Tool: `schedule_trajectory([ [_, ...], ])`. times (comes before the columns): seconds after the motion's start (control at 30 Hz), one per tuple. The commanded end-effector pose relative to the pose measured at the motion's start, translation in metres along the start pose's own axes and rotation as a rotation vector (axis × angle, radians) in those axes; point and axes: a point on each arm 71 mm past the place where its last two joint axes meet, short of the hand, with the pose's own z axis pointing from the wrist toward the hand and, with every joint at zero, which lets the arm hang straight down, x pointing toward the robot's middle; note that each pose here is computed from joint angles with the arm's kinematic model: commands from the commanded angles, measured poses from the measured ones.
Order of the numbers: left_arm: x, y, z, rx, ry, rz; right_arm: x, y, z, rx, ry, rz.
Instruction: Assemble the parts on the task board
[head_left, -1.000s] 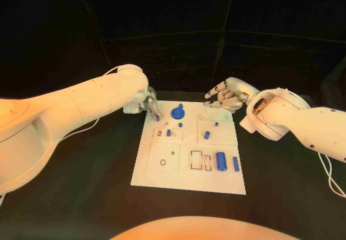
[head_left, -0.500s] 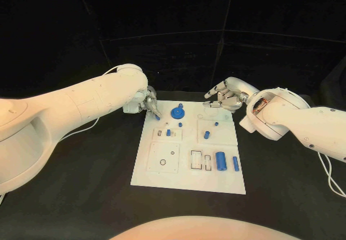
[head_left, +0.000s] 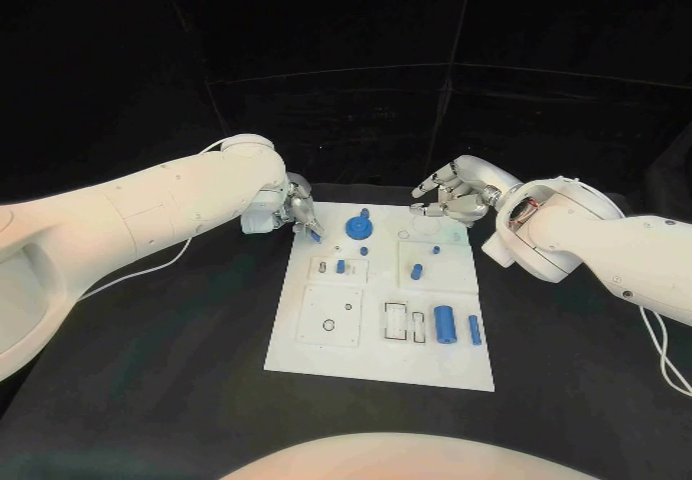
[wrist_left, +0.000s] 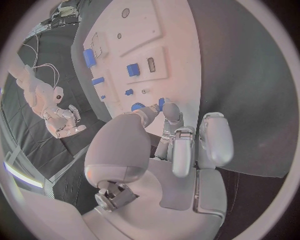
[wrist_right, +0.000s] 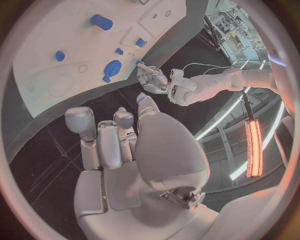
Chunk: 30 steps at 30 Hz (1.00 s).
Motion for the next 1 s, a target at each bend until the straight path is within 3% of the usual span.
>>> schedule_trajectory([
  [0.03,-0.0024,-0.0039,-0.0064,0.057,-0.078,-0.057,-0.001,0.001,0.0,-0.004,0.002,0.0],
  [0.2,0.0035,-0.0038,-0.0184,0.116,-0.129,-0.078,-0.002,0.0,0.0,-0.002,0.001,-0.001],
  [0.4,0.0192,0.0011,-0.0267,0.161,-0.156,-0.089,-0.002,-0.002,0.0,0.001,0.001,0.0],
  [0.6,0.0376,0.0033,-0.0268,0.181,-0.169,-0.043,-0.002,-0.002,0.0,0.002,0.002,0.001],
  [1.0,0.0593,0.0011,-0.0226,0.178,-0.164,0.029,-0.001,-0.002,0.002,0.002,0.006,0.002],
])
